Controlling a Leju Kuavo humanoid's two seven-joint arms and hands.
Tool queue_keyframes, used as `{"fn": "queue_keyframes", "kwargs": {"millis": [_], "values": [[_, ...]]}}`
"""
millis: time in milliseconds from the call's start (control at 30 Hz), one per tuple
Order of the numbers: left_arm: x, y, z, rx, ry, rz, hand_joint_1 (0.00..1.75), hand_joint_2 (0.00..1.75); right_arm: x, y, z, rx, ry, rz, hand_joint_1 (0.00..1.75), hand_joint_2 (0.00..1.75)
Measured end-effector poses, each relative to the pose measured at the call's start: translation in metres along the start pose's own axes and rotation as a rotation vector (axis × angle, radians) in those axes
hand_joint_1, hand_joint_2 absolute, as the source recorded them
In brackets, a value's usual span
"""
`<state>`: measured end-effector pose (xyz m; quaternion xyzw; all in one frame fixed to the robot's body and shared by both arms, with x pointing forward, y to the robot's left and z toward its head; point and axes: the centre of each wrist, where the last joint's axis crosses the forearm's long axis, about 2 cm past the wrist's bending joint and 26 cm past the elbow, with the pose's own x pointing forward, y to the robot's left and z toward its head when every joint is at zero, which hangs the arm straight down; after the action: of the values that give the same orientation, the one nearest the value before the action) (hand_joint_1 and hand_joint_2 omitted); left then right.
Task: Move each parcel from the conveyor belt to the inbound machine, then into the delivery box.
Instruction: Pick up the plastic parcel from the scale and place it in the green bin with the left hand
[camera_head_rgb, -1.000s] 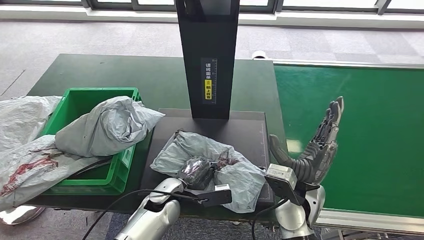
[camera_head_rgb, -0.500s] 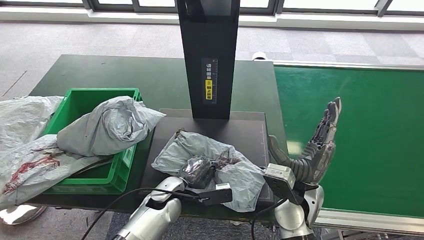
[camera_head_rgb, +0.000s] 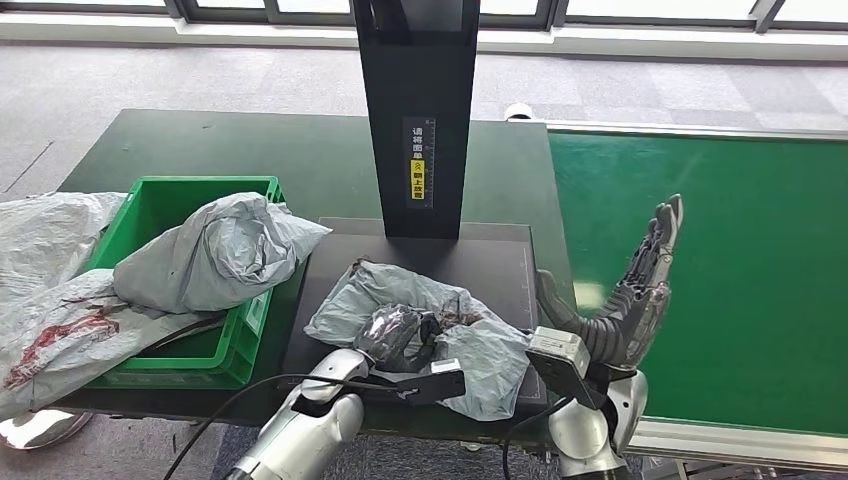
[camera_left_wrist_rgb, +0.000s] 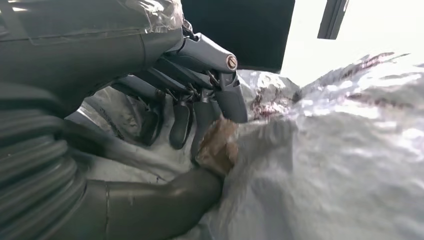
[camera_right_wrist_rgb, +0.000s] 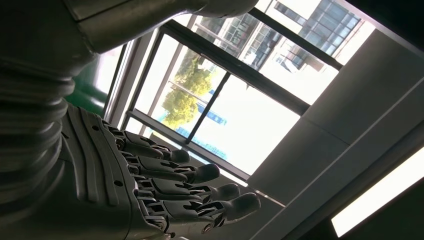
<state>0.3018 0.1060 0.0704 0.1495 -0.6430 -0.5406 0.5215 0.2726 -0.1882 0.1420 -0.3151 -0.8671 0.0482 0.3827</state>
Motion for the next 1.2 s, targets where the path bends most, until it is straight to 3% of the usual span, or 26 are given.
{"fn": "queue_keyframes", "kwargs": {"millis": [1200], "values": [[0.0053, 0.0084, -0.0010, 0.039, -0.026, -0.007, 0.00, 1.75, -0.0015, 0.0028, -0.0020, 0.001, -0.003, 0.003, 0.00, 1.75]]}}
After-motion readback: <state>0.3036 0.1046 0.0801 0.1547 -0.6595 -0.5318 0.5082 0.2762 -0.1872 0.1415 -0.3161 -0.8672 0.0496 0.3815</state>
